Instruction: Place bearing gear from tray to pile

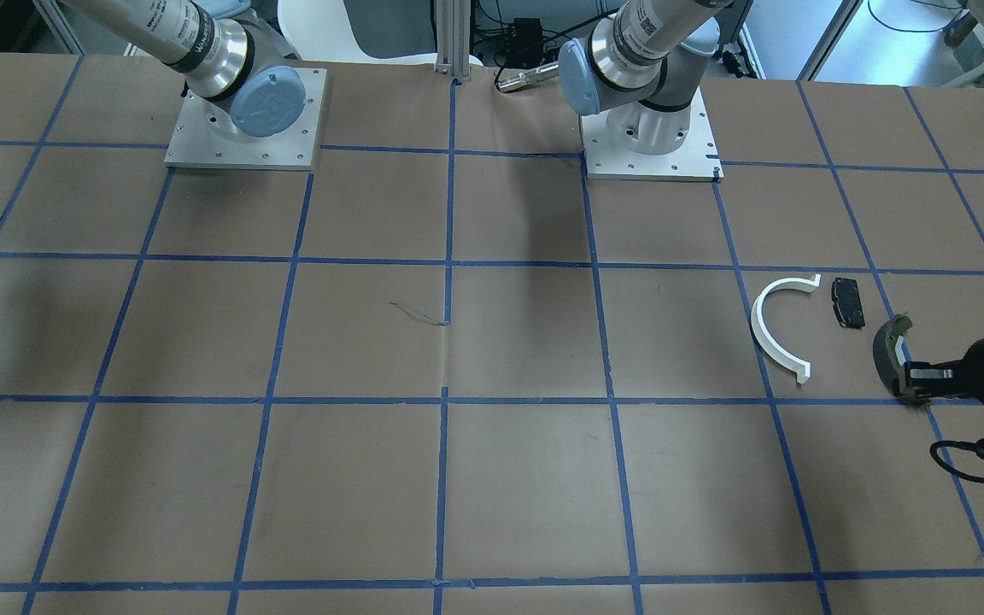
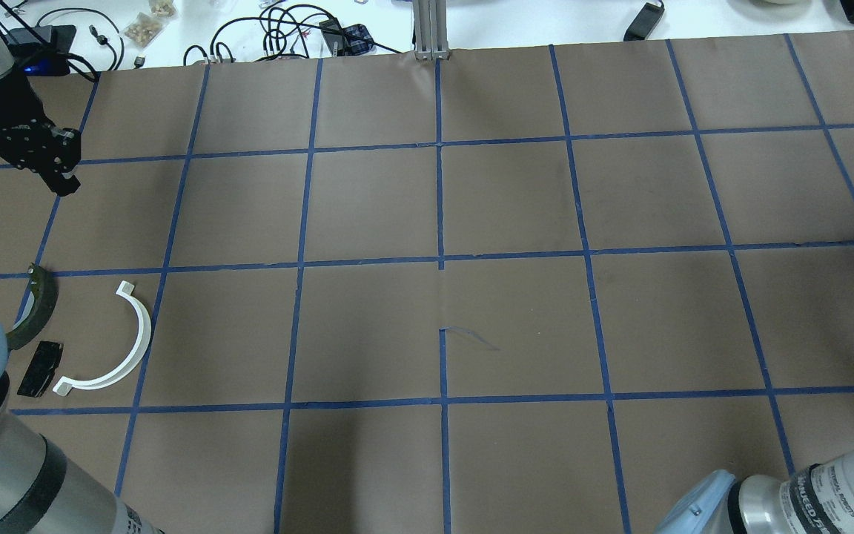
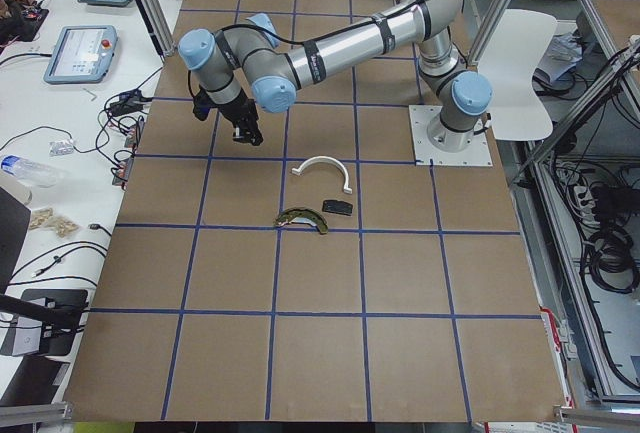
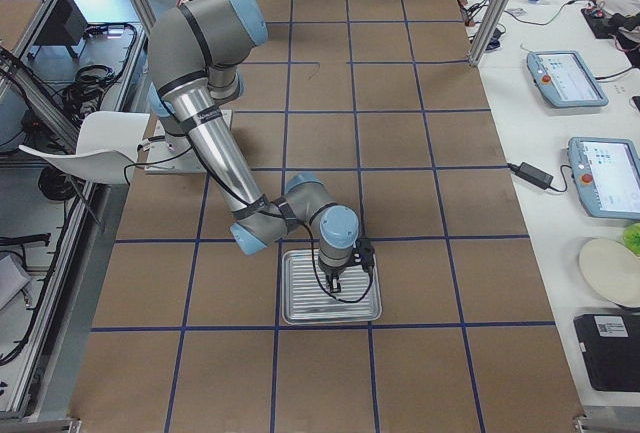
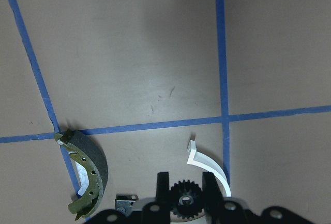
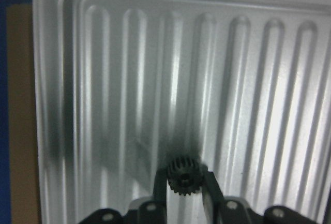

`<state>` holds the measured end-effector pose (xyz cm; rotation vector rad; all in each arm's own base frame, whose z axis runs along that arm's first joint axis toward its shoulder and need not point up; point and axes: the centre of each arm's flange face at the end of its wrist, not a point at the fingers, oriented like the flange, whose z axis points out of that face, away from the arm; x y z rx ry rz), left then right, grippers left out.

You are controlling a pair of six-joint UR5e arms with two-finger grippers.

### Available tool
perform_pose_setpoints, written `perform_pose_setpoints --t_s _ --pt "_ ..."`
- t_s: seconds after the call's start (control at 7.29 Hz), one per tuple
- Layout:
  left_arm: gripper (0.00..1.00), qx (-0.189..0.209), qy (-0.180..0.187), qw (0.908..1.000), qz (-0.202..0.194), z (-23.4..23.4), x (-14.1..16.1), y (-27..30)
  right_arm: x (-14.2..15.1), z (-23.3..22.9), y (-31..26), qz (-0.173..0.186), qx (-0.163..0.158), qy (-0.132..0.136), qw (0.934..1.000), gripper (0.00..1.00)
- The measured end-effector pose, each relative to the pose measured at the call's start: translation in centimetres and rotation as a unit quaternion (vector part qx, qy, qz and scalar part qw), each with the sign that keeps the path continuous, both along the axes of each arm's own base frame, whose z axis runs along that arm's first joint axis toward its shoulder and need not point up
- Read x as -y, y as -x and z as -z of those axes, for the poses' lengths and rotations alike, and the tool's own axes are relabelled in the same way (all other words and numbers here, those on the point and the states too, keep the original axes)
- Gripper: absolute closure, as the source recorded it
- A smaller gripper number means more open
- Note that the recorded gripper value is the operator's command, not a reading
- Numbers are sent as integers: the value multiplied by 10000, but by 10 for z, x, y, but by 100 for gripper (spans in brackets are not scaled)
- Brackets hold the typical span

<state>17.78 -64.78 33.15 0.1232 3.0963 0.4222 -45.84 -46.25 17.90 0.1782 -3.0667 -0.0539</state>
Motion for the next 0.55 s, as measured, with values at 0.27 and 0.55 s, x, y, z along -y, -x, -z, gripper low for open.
perform_pose_setpoints --t_s 0.27,0.55 --pt "100 -24 -16 9999 -171 31 -34 -32 1 -3 0 2 -8 7 10000 78" --pt "100 -30 -5 9996 -295 53 -70 -49 3 -31 -9 41 -87 88 9999 76"
